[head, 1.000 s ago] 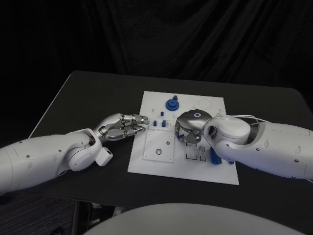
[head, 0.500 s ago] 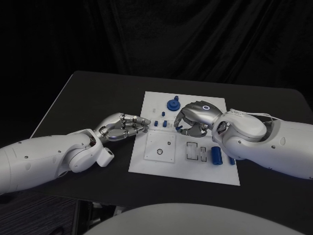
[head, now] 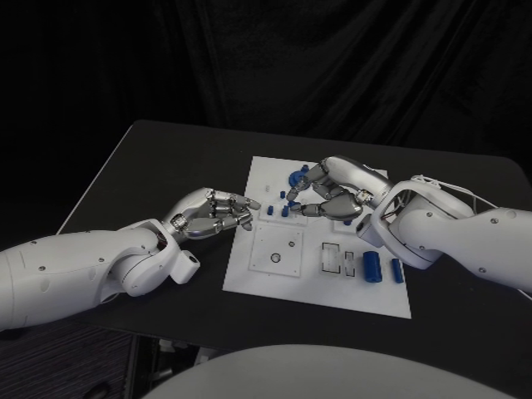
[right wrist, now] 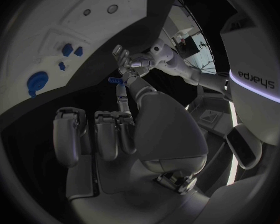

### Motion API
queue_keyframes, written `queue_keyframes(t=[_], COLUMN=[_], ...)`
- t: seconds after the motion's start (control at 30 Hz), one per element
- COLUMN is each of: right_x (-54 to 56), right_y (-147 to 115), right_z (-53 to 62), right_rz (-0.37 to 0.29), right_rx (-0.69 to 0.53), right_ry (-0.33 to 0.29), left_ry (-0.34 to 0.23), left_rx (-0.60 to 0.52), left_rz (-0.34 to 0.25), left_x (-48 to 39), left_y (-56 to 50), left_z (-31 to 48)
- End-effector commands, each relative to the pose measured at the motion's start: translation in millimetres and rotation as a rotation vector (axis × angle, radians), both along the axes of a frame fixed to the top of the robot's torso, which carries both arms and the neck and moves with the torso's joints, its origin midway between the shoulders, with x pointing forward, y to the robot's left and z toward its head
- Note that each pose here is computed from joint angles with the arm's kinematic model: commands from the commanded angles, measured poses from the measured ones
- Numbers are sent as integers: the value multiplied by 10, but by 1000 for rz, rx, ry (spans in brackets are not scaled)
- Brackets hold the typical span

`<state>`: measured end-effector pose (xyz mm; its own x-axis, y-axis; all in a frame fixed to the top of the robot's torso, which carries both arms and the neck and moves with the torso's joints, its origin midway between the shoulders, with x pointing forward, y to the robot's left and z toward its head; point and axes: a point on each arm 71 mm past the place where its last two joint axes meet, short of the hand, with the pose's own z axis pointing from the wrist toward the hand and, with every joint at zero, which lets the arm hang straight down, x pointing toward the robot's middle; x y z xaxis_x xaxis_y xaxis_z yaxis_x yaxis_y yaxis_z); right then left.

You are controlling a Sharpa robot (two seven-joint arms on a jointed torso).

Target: Assemble the parts on the task board

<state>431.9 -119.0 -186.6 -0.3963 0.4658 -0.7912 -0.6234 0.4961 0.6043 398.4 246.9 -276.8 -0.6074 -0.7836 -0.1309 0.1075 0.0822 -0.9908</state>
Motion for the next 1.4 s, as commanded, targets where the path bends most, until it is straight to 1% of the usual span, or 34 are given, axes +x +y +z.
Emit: queue_keyframes(t=[0.03, 0.17, 0.2, 0.33, 0.5, 0.8, 0.97, 1.2, 1.4], right_x=[-1, 0, -1, -8, -17, -54, -71, -84, -84], right_y=[-21, -33, -33, -37, -32, 2, 13, 14, 5], right_z=[57, 57, 56, 46, 24, -21, -37, -60, -77], right_rz=[10, 23, 24, 45, 64, 117, 134, 145, 148], right_rx=[210, 285, 289, 348, 398, 428, 432, 441, 446], right_ry=[154, 254, 259, 354, 460, 609, 649, 697, 719], left_ry=[-27, -21, -20, -14, -6, -14, -22, -2, 3], left_rx=[-21, -33, -34, -50, -81, -113, -131, -190, -222], left_rz=[3, -20, -22, -49, -62, -83, -93, -68, -69], left_x=[7, 10, 10, 18, 34, 60, 66, 91, 97], left_y=[-63, -143, -147, -222, -317, -470, -523, -559, -581], left_z=[38, 33, 32, 25, 23, 22, 29, 38, 47])
